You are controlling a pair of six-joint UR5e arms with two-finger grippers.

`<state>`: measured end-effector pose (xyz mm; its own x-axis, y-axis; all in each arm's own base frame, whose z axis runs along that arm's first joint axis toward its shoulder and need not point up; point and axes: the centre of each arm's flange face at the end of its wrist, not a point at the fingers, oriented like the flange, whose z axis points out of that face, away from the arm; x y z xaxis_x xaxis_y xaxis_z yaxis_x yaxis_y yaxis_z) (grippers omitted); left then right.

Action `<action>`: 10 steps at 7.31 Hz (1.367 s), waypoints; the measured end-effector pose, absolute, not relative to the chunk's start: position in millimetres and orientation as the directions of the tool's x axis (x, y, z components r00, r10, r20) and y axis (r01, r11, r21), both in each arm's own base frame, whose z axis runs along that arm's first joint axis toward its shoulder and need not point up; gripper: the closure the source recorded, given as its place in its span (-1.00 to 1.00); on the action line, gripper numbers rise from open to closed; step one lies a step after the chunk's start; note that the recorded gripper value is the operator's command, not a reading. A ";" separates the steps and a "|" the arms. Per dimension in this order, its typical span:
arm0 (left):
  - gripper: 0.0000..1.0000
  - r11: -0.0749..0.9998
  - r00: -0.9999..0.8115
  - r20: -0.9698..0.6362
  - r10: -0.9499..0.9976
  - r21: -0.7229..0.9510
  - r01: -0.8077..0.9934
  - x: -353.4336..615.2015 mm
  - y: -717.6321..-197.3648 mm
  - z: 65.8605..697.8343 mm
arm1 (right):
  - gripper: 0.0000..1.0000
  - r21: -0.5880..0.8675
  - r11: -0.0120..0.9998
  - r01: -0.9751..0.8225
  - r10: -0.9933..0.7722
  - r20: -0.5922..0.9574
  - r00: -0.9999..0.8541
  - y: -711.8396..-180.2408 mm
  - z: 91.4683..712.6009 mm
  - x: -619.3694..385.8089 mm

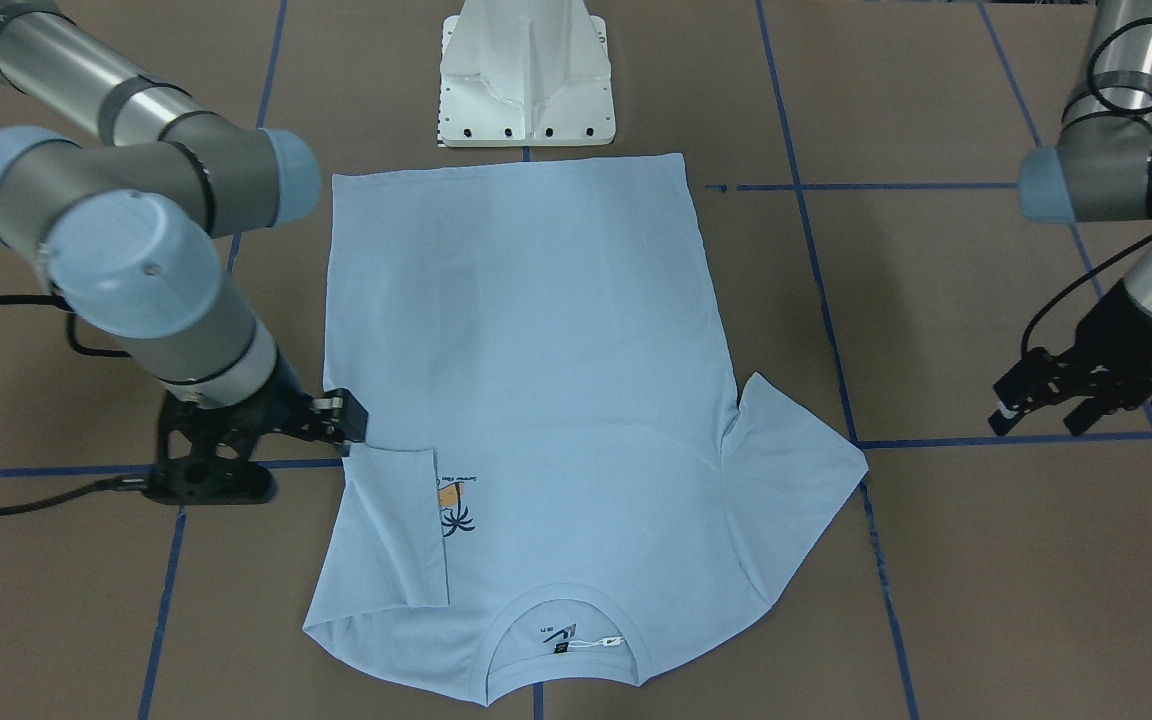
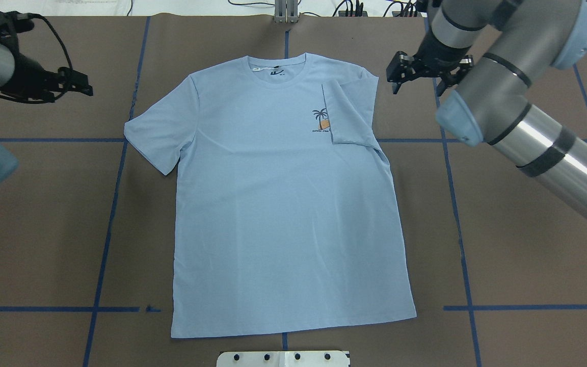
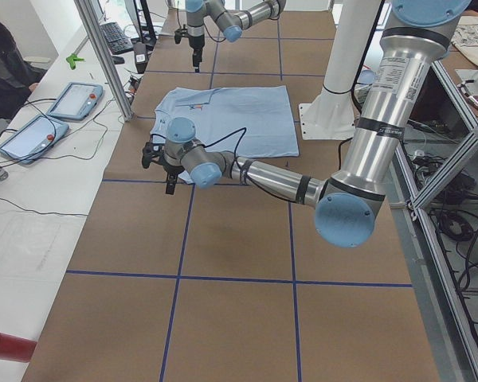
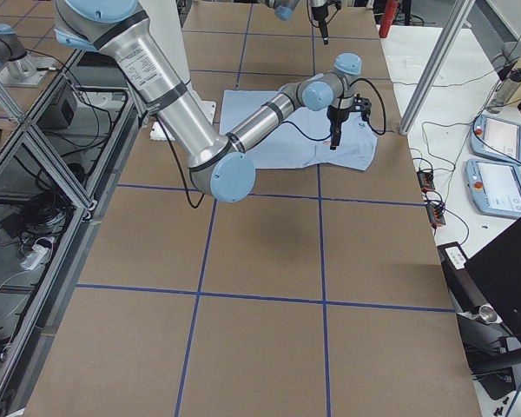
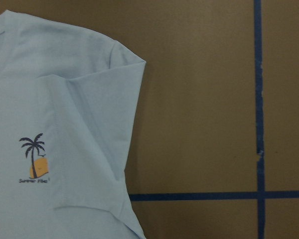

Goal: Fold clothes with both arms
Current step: 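Reach the left gripper to the other sleeve while the right gripper withdraws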

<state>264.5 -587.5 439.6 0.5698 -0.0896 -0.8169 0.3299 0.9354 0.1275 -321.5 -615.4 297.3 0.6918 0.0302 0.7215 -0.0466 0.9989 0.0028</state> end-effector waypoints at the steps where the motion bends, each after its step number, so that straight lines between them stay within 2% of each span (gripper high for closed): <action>1: -0.97 0.927 0.578 -0.807 -0.125 0.112 0.357 301.6 -584.2 437.8 | -1.00 0.021 1.000 -0.014 -0.006 0.720 0.694 -609.0 318.0 -301.5; 4: -0.92 0.908 0.602 -0.778 -0.178 0.106 0.405 358.5 -588.3 450.3 | -1.00 0.046 0.999 0.027 -0.051 0.713 0.700 -599.8 341.7 -283.8; 6: -0.78 0.909 0.601 -0.779 -0.179 0.102 0.403 379.5 -584.9 464.0 | -1.00 0.035 0.999 0.024 -0.042 0.708 0.705 -597.8 350.8 -282.5; 9: -0.18 0.914 0.604 -0.778 -0.172 0.102 0.392 396.5 -585.0 465.2 | -1.00 0.026 0.999 0.024 -0.035 0.706 0.707 -598.0 354.4 -284.4; 10: 0.10 0.915 0.606 -0.777 -0.171 0.103 0.390 397.3 -585.1 465.6 | -1.00 0.027 0.999 0.024 -0.036 0.707 0.707 -598.0 354.6 -284.9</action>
